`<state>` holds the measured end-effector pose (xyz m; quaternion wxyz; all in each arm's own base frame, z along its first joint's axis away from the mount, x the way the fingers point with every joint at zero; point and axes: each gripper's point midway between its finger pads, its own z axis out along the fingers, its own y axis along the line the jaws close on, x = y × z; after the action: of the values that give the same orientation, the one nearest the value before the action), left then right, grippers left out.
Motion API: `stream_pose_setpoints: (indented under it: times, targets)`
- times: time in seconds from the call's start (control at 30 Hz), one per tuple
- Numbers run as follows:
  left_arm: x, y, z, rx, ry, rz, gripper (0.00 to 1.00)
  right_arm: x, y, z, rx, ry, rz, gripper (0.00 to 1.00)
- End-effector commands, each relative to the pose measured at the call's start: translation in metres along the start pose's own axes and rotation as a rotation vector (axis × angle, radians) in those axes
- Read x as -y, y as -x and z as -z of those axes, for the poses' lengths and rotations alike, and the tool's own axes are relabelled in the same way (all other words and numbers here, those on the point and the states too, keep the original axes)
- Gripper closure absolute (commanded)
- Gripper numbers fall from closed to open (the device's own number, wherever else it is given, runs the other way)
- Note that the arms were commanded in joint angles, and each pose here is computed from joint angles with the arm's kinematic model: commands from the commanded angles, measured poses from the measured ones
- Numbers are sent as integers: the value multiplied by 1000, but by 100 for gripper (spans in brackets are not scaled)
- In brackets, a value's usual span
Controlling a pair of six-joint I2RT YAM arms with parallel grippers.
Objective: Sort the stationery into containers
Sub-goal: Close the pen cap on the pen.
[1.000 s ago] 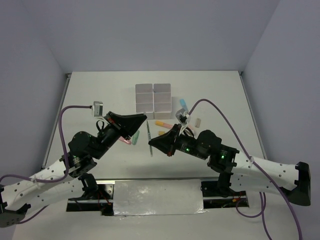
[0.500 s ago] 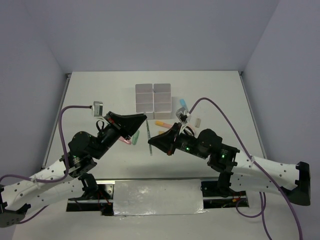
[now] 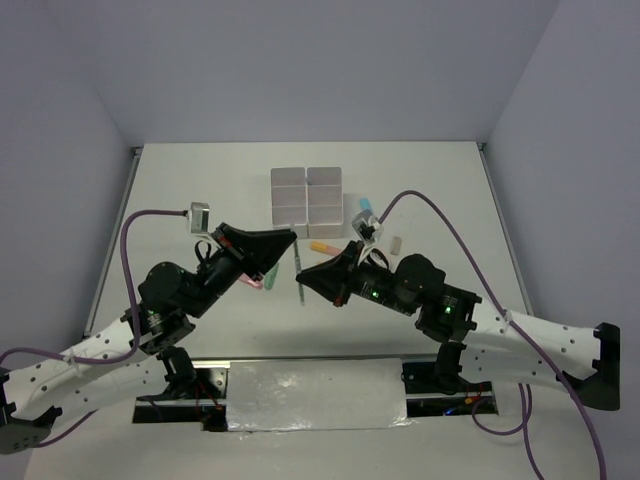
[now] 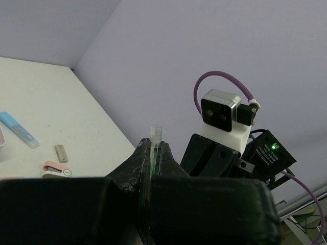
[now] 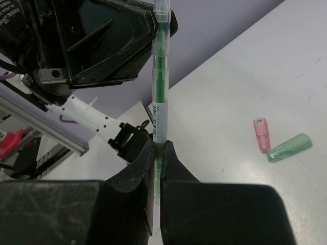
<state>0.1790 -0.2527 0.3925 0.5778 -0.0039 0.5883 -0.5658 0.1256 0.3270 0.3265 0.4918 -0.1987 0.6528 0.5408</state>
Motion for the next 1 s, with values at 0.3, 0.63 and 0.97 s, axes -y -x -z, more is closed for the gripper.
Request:
stream_pose_setpoints:
  times: [0.3, 0.63, 0.97]
  targets:
    - [10, -7, 1, -49, -59, -36, 100, -10, 48, 2, 104, -29, 89, 100]
    - [17, -21, -1, -123, -114, -101, 100, -27, 86, 6, 190, -4, 137, 100]
    - [13, -48, 0, -238, -139, -142, 100, -34, 125, 13, 313, 7, 245, 100]
